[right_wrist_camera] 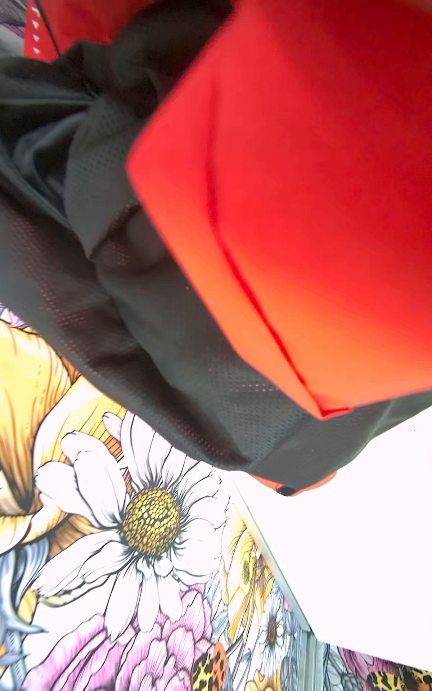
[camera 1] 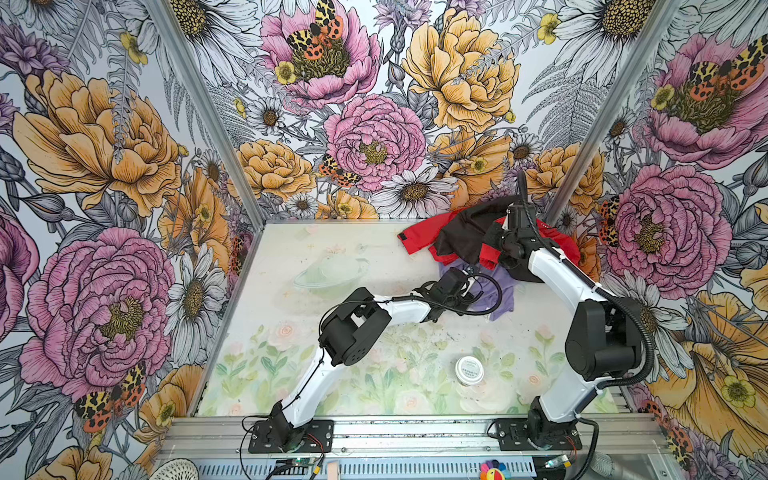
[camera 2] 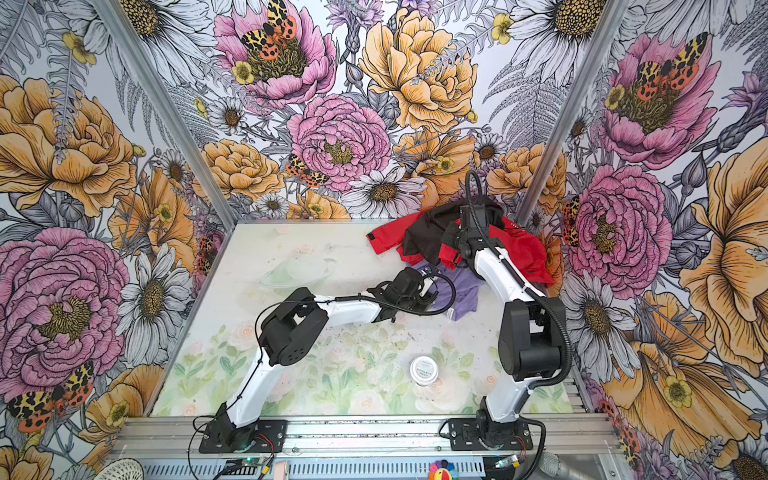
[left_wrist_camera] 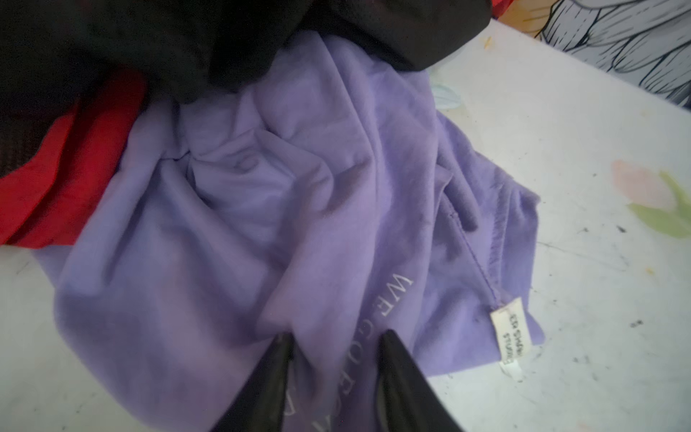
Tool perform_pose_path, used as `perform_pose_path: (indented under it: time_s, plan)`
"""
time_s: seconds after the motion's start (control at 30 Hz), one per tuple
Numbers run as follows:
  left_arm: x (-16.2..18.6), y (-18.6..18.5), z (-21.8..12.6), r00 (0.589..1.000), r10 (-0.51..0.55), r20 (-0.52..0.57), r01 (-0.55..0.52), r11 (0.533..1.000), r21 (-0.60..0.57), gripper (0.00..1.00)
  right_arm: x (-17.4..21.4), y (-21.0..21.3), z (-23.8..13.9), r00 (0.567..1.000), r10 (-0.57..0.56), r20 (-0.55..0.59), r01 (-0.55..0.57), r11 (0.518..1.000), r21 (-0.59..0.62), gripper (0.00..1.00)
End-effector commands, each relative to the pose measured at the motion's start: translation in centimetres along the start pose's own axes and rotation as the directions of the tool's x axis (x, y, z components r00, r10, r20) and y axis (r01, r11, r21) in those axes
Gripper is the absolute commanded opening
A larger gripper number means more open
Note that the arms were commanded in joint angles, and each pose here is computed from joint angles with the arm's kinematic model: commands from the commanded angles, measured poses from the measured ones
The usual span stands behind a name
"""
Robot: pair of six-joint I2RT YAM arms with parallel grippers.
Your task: Pick out a specific cloth from the pile
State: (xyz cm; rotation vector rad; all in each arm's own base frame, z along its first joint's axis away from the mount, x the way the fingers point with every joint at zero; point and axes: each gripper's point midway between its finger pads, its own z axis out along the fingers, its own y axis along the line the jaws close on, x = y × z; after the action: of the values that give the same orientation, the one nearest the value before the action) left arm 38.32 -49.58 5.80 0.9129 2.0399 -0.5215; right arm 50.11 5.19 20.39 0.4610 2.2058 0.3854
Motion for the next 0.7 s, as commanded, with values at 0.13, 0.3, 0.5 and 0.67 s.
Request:
perform_pose_path:
  time_s: [0.13, 0.3, 0.5, 0.67]
  plan:
    - [-2.0, 0.8, -0.9, 0.999, 0.005, 0.036, -0.001, 0.995, -0.096, 0.00, -1.8, 1.7, -2.2, 0.998, 0.006, 0.066, -0.002, 0.997, -0.071, 0.00]
    - [-5.0, 1.4, -3.7, 0.989, 0.007, 0.148, 0.012, 0.992, -0.129, 0.00, -1.9, 1.5, -2.9, 0.997, -0.002, 0.080, 0.008, 0.998, -0.066, 0.00]
    - [-7.4, 2.7, -7.1, 0.976, 0.024, 0.216, 0.020, 0.979, -0.201, 0.00, -1.7, 1.3, -3.2, 0.996, -0.013, 0.087, 0.019, 0.998, -0.065, 0.00]
    - [-8.4, 3.6, -8.9, 0.962, 0.028, 0.270, 0.039, 0.970, -0.241, 0.00, -1.4, 1.3, -3.4, 0.996, -0.012, 0.090, 0.019, 0.997, -0.075, 0.00]
